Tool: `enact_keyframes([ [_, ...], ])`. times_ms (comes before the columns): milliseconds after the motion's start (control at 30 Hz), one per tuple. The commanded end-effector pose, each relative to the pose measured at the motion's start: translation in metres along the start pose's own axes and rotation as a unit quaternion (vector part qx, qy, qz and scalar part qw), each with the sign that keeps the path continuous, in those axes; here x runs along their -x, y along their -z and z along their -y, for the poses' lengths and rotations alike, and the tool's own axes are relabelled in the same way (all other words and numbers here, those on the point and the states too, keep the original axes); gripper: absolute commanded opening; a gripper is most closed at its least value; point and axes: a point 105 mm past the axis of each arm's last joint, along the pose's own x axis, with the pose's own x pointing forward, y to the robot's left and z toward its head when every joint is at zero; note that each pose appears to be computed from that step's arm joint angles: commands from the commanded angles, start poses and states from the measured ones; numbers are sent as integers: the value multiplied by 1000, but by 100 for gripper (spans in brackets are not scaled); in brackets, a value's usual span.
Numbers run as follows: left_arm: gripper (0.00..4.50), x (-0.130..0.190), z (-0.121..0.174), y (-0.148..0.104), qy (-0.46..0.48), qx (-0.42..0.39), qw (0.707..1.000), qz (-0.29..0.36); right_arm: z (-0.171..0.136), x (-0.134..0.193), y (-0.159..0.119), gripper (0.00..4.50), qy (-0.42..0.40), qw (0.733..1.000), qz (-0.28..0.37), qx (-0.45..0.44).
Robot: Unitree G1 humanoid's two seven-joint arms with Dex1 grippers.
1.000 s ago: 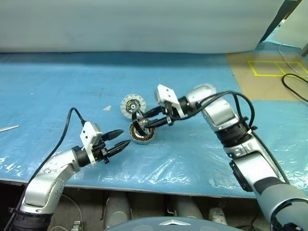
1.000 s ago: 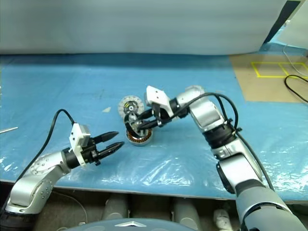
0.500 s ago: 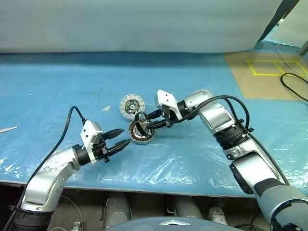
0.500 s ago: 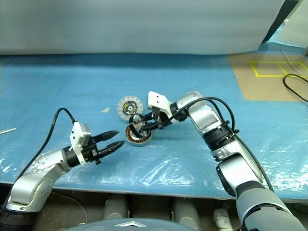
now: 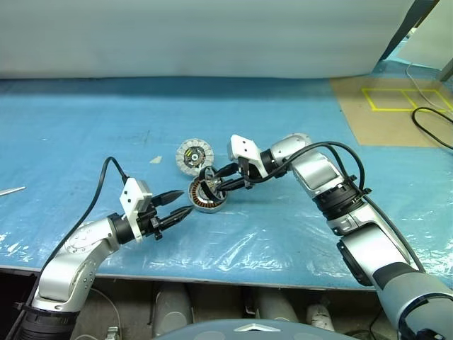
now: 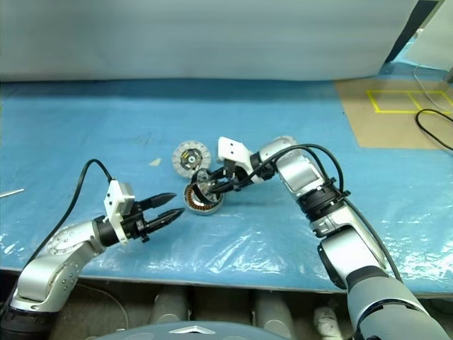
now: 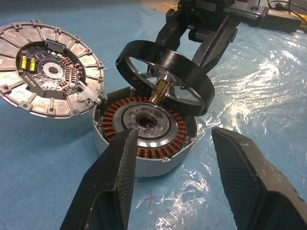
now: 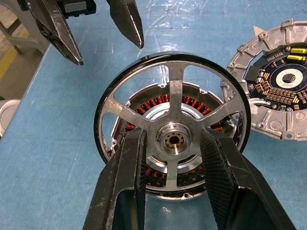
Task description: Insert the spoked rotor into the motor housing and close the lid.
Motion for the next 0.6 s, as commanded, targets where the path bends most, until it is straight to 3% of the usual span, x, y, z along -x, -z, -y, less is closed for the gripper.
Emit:
enact_keyframes([
  [33, 259, -2, 3, -5, 5, -7, 1000, 11, -1, -2, -3, 131, -7, 1000, -4, 9],
  [400, 259, -3, 2, -5, 5, -7, 1000, 12, 5, -5, 2, 131, 7, 1000, -17, 0],
  [433, 259, -3, 2, -5, 5, -7, 1000, 12, 5, -5, 2, 204, 8, 1000, -16, -1],
  [567, 259, -3, 1, -4, 5, -6, 1000, 11, 7, -4, 1, 319, 10, 1000, -16, -7],
  [600, 259, -3, 1, -4, 4, -6, 1000, 11, 8, -3, 0, 319, 10, 1000, -15, -10],
])
